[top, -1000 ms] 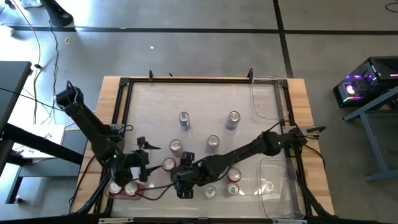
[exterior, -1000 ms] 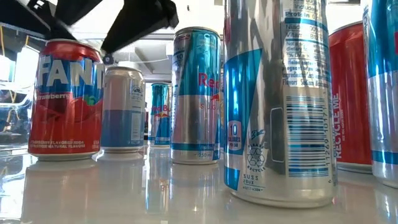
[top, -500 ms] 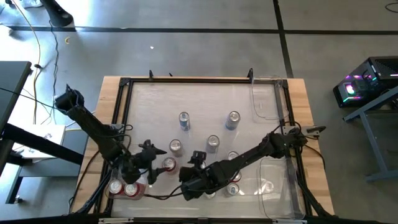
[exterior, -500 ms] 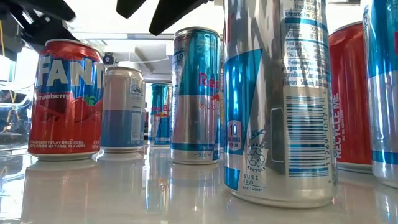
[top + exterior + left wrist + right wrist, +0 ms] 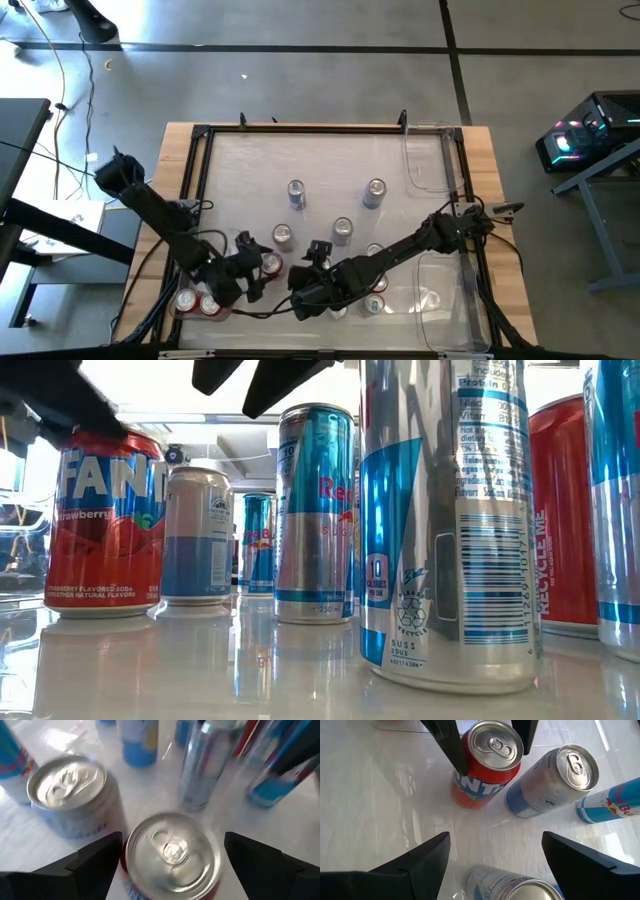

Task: Sort soda cans
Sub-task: Put the middle right red soda can into the left transparent bin

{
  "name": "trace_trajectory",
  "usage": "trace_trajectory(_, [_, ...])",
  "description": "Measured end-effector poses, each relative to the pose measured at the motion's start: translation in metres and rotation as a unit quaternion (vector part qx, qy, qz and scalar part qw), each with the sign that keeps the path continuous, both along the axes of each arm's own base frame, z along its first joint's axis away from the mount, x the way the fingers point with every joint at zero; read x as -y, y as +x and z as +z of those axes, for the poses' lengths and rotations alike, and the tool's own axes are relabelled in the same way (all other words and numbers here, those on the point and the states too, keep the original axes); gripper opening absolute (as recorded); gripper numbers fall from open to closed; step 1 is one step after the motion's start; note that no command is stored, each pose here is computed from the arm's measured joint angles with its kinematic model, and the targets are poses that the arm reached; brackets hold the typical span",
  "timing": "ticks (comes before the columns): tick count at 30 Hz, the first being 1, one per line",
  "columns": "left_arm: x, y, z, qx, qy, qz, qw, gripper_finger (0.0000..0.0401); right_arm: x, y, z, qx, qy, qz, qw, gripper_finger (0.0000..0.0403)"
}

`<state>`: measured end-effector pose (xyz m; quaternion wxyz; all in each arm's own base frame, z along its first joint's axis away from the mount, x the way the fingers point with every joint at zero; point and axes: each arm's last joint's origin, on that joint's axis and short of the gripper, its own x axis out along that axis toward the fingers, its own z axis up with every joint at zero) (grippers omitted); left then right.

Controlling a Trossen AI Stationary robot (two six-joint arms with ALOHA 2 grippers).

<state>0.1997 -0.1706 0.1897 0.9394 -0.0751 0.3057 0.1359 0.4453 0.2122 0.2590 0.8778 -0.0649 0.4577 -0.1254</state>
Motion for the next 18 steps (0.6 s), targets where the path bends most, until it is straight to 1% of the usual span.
trace_trajectory(2, [0.0,0.0,-0.005,-0.016,0.006,0.011,1.0,0.0344,0.0,0.0,0.0,0.0,-0.001,0.0,1.0,0.0311])
trace_trajectory(5, [0.0,0.001,-0.006,-0.022,0.009,0.022,0.999,0.0344,0.0,0.0,0.0,0.003,-0.007,-0.003,1.0,0.0311])
trace_trajectory(11, [-0.003,0.004,-0.007,-0.025,0.005,0.03,0.999,0.0344,0.001,0.0,0.0,0.005,-0.009,-0.004,1.0,0.0311])
trace_trajectory(15, [-0.01,0.01,-0.008,-0.028,-0.008,0.049,0.998,0.0344,0.001,0.0,0.0,0.005,-0.01,-0.005,1.0,0.0311])
trace_trajectory(18, [-0.013,0.011,-0.009,-0.036,-0.002,0.048,0.998,0.0328,0.0,0.0,0.0,0.006,-0.008,-0.007,1.0,0.0311])
